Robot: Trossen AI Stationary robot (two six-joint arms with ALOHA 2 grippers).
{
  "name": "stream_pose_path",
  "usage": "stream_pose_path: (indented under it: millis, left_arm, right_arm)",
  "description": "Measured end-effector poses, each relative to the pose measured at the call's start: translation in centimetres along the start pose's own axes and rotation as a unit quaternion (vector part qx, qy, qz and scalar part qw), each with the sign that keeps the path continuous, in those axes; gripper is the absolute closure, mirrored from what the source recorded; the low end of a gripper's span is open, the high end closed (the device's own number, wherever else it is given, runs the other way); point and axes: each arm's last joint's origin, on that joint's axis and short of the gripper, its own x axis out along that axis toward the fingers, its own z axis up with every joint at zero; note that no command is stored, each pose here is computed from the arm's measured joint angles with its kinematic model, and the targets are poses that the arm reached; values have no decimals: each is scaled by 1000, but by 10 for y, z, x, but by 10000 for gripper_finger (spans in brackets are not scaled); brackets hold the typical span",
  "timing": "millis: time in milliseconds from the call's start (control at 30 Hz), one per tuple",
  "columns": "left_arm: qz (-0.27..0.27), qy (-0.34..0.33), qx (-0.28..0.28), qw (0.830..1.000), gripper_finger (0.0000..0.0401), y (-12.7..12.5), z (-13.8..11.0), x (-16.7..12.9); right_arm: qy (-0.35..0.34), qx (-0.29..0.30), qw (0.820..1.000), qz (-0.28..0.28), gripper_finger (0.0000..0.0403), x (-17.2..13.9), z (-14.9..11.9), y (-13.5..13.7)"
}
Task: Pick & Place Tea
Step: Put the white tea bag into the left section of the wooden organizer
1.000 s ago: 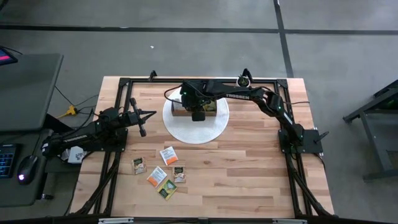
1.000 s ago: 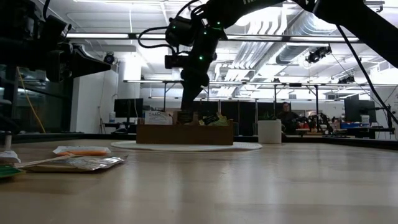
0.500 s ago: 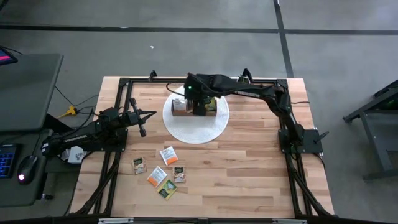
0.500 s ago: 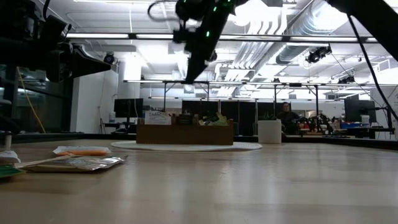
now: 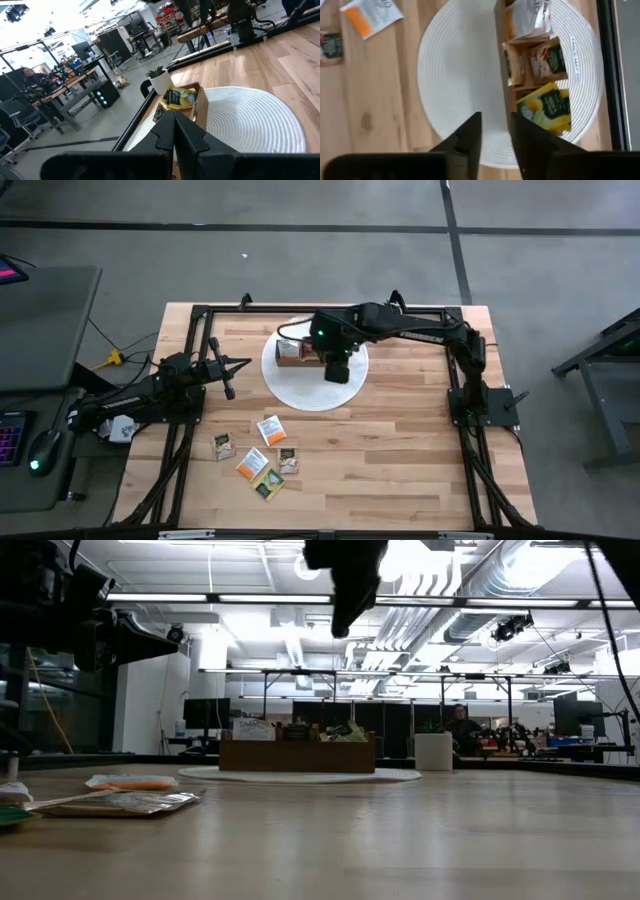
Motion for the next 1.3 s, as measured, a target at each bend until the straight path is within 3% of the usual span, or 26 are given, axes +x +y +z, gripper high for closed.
stream_pose_path:
  millis: [167, 233, 600, 867, 1067, 1300]
  left_arm:
    - [0, 0, 0, 1000, 400, 0, 0, 0]
    - [0, 0, 0, 1000, 400, 0, 0, 0]
    - [0, 0, 0, 1000, 400, 0, 0, 0]
    - [0, 0, 0, 1000, 400, 0, 0, 0]
    - [0, 0, 0, 1000, 400, 0, 0, 0]
    - [0, 0, 0, 1000, 400, 0, 0, 0]
  right_arm:
    - [-10, 4, 1000, 9, 383, -9, -30, 18]
    - [-24, 12, 1000, 13, 396, -12, -49, 26]
    - [-137, 134, 979, 67, 399, -26, -163, 64]
    - [-211, 160, 957, 119, 401, -15, -232, 81]
    - [-276, 186, 935, 123, 402, 5, -268, 75]
    - [-345, 203, 907, 128, 402, 24, -290, 65]
